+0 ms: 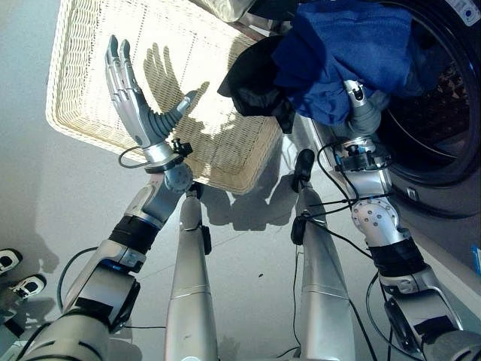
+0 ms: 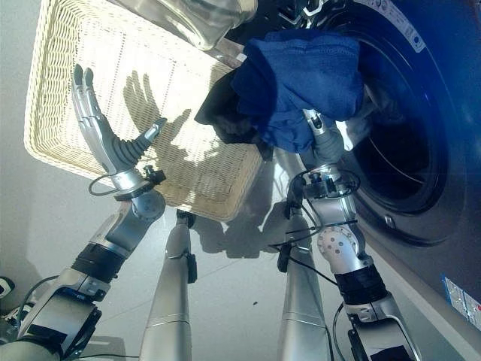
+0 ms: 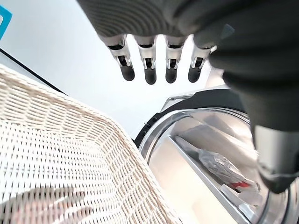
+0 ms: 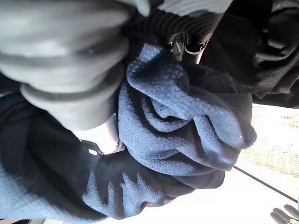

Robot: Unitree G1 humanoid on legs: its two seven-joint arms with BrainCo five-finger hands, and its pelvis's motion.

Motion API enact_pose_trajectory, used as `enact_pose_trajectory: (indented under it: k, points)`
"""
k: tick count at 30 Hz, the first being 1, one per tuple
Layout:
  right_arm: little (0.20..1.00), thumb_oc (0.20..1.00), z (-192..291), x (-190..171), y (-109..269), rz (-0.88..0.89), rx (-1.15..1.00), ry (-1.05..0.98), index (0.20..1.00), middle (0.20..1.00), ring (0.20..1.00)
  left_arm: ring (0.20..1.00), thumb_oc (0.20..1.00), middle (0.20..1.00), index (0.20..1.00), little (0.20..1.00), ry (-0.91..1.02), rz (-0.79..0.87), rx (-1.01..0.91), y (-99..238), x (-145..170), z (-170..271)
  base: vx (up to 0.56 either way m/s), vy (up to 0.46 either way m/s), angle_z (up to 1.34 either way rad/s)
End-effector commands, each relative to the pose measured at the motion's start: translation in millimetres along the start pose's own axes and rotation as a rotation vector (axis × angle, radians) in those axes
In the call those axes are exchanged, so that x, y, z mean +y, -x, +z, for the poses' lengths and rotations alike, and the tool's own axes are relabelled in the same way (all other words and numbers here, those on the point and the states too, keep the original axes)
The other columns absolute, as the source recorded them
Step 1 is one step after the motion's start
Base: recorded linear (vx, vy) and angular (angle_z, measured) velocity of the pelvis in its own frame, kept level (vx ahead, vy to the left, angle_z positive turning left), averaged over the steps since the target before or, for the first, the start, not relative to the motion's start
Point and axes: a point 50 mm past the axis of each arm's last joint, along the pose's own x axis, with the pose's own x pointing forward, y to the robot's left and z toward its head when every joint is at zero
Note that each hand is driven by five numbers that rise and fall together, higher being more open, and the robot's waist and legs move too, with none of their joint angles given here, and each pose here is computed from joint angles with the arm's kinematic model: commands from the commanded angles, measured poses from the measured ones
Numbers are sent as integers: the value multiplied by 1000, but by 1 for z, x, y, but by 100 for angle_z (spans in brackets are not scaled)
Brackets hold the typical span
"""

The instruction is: Put the clothes into the washing machine.

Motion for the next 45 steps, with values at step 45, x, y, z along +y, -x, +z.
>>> enact_pose_trajectory:
  k: [45]
  points:
    - [416,416,248,-96,-8,-1034,-786,495,416,416,416,1000,1000,1000,1000,1000,-123,-275,221,-11,15,-80,0,-14,-1]
